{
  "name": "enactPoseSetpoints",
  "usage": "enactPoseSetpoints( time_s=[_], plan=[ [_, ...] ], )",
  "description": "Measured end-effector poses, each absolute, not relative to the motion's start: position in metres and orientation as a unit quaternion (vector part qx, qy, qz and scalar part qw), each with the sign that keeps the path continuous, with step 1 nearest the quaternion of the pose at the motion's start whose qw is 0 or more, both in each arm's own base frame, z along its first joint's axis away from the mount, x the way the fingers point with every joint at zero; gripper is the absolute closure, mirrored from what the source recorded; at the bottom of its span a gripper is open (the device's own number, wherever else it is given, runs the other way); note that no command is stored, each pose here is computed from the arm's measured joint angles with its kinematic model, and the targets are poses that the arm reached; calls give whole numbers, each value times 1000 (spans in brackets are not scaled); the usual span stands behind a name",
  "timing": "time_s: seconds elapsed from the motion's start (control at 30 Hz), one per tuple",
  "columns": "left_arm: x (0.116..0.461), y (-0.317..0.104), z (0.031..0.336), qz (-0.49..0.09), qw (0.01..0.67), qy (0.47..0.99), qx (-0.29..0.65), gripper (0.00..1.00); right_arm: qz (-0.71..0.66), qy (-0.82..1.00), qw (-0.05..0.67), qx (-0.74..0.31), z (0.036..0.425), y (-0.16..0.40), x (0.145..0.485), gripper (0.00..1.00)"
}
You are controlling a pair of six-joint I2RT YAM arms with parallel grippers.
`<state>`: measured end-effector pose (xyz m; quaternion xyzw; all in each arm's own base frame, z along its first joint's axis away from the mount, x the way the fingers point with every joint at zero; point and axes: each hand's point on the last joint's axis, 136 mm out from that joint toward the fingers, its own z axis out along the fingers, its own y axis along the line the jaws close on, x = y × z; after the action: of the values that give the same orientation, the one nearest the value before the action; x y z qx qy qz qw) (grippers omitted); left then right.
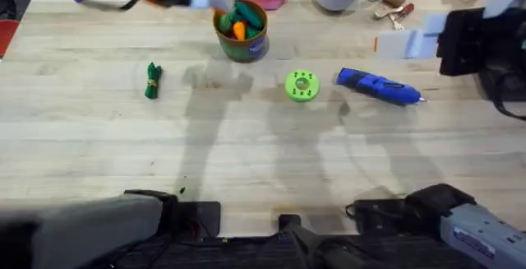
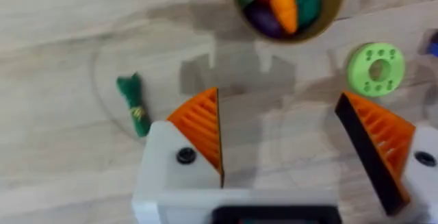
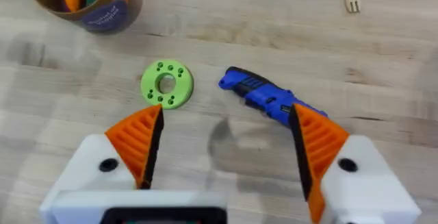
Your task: Pick up the gripper from the table and insert it into the empty holder that is missing its gripper. Then pick up a screw, insert it into the mounting hole, and use the screwdriver to tighten it. Finally, clean up the table by picking up the vegetable and placing it into the bucket.
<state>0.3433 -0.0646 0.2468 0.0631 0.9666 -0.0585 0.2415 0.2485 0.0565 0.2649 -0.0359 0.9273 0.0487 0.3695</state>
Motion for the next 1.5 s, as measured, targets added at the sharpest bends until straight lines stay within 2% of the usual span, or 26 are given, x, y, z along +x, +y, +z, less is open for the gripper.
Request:
enactPoseSetpoints(
  time_s=[0.1,0.37,0.5,0.67,1.03,1.17,1.33,1.43,1.5],
  plan=[
    [320,-31,240,-36,246,968,22,15,49,927,369,-36,265,56,249,8],
    [272,42,190,9,194,976,-96,15,49,927,369,-36,265,56,249,7],
    [276,62,173,14,178,975,-131,15,49,927,369,-36,265,56,249,7],
    [298,80,150,17,166,975,-149,15,49,927,369,-36,265,56,249,7],
    [324,96,78,20,96,988,-117,36,49,927,369,-36,265,56,249,8],
    [325,99,55,24,68,991,-109,151,49,927,369,-36,265,56,249,8],
    [325,100,41,22,54,993,-105,189,49,927,369,-36,265,56,249,8],
    [325,100,37,23,50,993,-104,325,49,927,369,-36,265,56,249,8],
    [325,100,33,21,44,993,-103,467,49,927,369,-36,265,56,249,8]
  ],
)
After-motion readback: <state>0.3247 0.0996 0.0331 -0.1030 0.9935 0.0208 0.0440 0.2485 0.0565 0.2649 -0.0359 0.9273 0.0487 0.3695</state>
